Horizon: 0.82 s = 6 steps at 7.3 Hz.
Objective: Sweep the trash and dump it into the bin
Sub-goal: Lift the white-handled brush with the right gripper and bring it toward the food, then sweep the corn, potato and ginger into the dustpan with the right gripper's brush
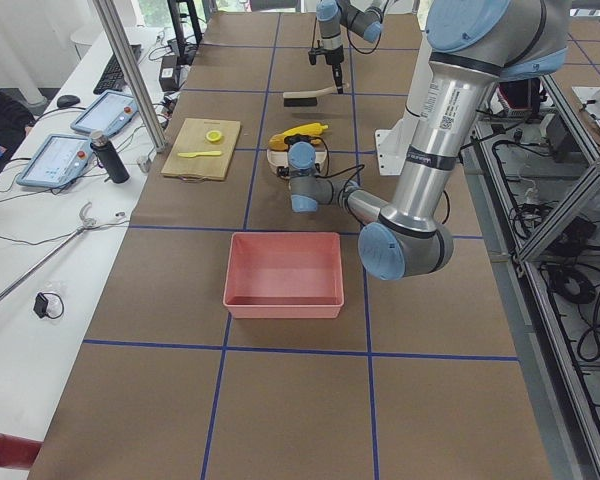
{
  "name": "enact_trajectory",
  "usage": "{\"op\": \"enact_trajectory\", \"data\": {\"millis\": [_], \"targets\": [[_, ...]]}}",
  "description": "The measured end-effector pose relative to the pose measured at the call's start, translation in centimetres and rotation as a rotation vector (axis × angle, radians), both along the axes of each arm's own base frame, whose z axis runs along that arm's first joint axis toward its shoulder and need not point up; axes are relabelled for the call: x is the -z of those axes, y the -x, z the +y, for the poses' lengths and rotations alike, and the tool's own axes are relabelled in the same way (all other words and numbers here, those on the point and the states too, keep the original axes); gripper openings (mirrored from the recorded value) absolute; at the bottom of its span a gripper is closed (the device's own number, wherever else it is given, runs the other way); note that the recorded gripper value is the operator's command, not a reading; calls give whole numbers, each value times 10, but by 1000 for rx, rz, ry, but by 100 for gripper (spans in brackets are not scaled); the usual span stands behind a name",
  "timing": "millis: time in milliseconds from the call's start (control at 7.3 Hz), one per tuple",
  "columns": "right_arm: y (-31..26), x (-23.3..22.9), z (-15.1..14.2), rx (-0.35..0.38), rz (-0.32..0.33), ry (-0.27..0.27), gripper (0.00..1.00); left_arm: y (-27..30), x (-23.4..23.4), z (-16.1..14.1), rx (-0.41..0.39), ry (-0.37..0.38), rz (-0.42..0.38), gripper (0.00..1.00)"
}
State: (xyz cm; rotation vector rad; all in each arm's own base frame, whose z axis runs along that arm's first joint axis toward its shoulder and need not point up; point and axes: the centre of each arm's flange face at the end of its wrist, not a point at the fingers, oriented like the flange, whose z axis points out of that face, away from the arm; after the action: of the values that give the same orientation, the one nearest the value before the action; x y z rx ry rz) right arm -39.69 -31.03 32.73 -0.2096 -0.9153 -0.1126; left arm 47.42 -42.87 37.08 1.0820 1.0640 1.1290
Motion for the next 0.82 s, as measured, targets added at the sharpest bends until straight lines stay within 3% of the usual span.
{"op": "enact_trajectory", "data": {"millis": [274,822], "targets": [[21,18,9,30,14,0,0,0,6,0,0,4,-6,98],[69,46,-7,34,42,-17,0,-1,5,1,1,6,-10,98]]}}
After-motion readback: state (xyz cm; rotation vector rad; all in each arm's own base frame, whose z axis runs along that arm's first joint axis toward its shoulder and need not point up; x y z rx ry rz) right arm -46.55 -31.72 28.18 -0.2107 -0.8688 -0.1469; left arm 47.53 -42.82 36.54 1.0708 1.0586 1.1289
